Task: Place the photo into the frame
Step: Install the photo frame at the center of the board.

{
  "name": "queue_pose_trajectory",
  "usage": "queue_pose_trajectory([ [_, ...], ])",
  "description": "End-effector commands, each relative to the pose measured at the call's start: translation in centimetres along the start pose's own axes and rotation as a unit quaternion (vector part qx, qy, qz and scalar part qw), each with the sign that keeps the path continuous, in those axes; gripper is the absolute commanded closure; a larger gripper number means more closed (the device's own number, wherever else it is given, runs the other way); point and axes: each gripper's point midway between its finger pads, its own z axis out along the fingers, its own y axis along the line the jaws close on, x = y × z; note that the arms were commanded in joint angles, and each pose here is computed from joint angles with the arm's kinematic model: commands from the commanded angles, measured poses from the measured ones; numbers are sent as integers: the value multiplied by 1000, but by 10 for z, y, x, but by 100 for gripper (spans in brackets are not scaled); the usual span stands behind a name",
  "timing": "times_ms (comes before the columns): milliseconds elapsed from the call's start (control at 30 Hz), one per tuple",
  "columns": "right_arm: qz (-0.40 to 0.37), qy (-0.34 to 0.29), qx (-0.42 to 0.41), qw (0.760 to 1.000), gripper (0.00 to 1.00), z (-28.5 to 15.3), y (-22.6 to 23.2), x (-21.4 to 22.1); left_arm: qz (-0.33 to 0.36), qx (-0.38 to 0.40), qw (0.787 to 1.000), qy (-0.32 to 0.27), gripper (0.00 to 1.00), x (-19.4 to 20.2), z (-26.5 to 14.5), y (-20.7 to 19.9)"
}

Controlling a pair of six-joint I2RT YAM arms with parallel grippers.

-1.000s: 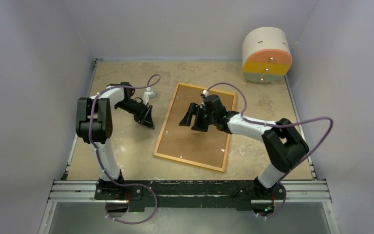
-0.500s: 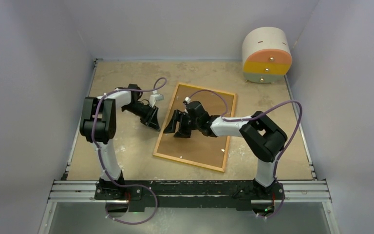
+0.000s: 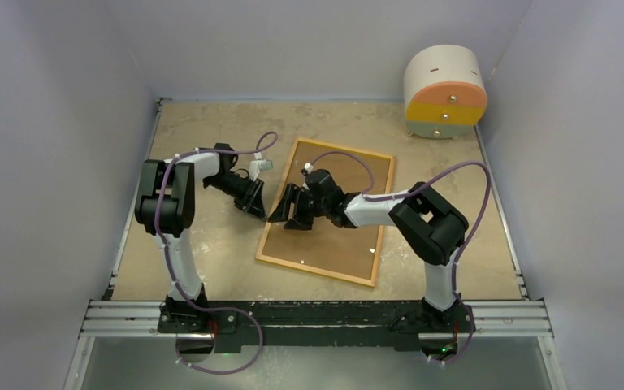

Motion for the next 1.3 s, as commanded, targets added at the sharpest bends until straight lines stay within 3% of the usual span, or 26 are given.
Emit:
queue_pose_trajectory([
  [0, -7, -22, 5, 1000, 33, 9, 3, -12, 0, 8, 1000, 2, 77, 4, 3, 0],
  [1267, 13, -30, 15, 999, 37, 36, 1, -26, 11, 7, 1000, 0, 81, 3, 5, -2],
])
